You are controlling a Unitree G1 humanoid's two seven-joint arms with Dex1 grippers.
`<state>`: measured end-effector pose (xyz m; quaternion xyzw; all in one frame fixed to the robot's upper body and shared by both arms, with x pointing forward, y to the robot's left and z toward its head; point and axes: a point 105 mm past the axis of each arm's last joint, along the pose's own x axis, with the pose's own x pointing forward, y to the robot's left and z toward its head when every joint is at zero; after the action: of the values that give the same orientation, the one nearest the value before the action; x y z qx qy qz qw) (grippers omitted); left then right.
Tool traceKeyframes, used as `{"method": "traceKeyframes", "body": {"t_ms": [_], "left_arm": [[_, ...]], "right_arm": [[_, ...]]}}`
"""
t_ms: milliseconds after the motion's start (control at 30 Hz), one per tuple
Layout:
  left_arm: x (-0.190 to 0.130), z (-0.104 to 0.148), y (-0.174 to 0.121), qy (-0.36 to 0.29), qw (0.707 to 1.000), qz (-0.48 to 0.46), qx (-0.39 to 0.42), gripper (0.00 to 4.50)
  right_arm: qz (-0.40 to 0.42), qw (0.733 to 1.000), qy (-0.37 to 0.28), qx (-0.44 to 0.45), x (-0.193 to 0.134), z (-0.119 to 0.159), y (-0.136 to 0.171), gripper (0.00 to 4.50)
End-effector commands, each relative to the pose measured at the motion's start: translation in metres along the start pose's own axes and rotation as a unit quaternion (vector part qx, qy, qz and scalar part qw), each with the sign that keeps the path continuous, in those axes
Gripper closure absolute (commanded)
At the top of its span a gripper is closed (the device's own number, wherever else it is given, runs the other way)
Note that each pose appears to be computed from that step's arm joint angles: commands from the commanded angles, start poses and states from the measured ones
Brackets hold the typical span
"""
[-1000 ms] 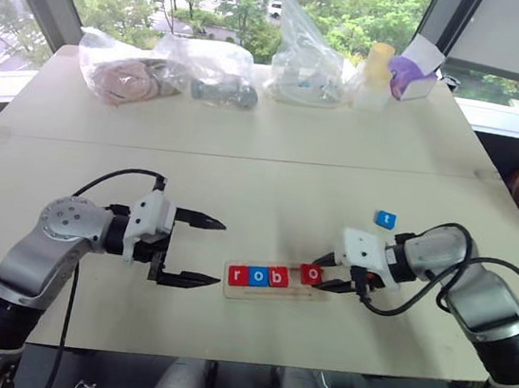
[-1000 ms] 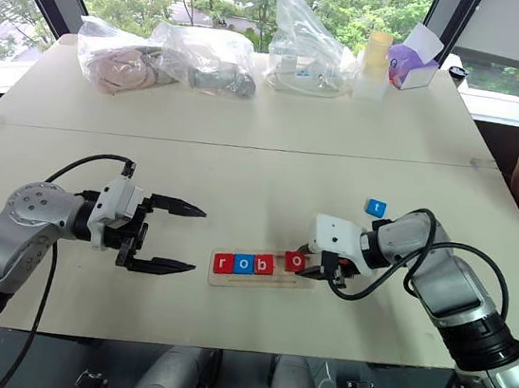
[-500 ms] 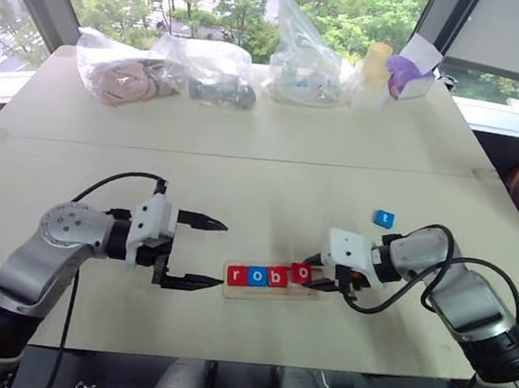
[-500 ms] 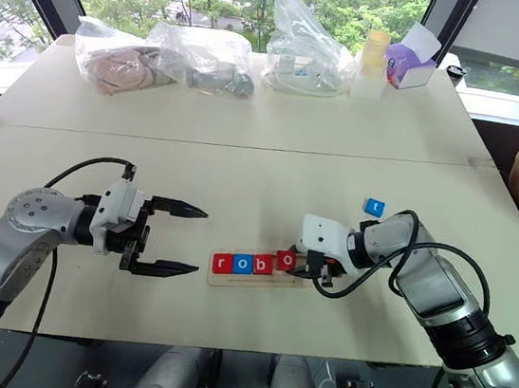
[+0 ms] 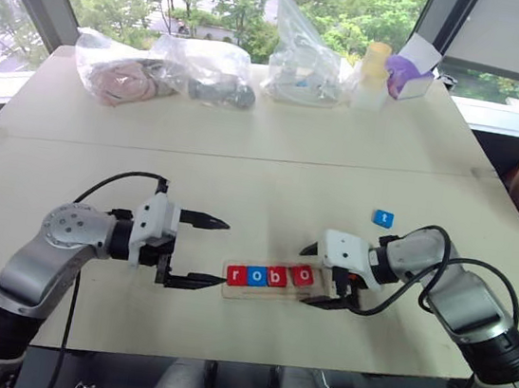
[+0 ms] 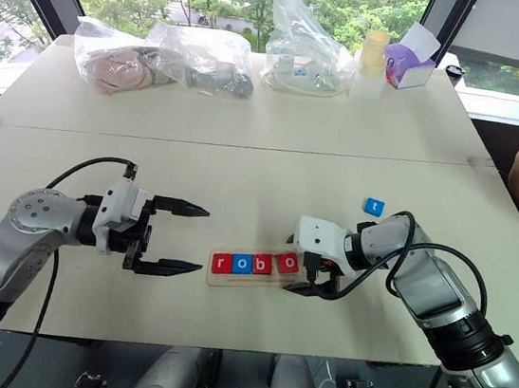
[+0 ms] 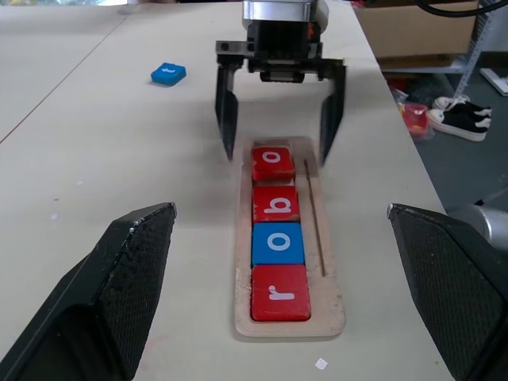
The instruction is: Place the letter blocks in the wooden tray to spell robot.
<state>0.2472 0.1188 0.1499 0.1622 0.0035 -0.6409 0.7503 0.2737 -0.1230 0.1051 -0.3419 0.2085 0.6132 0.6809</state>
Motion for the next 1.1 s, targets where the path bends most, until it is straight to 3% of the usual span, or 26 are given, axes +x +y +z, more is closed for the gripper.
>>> {"method": "traceKeyframes", "body": {"t_ms": [33,300,467,667,1100], "left_arm": [[0.001,0.009,-0.001,-0.01,1.0,-0.003,0.015,0.0],[0.001,0.009,-0.002,-0.01,1.0,-0.002,0.014,0.0],[0.002,0.008,-0.003,-0.01,1.0,-0.005,0.013,0.0],[0.003,0.009,-0.002,-0.011,1.0,-0.007,0.014,0.0],[0.003,0.009,-0.003,-0.012,1.0,-0.005,0.014,0.0]], "right_arm": [[-0.014,0.999,-0.023,-0.022,-0.009,0.019,-0.005,0.11],[-0.095,0.995,-0.02,0.0,-0.038,0.012,-0.032,0.11],[-0.158,0.987,-0.02,0.005,-0.039,0.004,-0.053,0.11],[-0.156,0.988,-0.01,0.001,-0.026,-0.008,-0.048,0.11],[-0.148,0.989,-0.018,0.004,-0.028,-0.002,-0.038,0.11]]}}
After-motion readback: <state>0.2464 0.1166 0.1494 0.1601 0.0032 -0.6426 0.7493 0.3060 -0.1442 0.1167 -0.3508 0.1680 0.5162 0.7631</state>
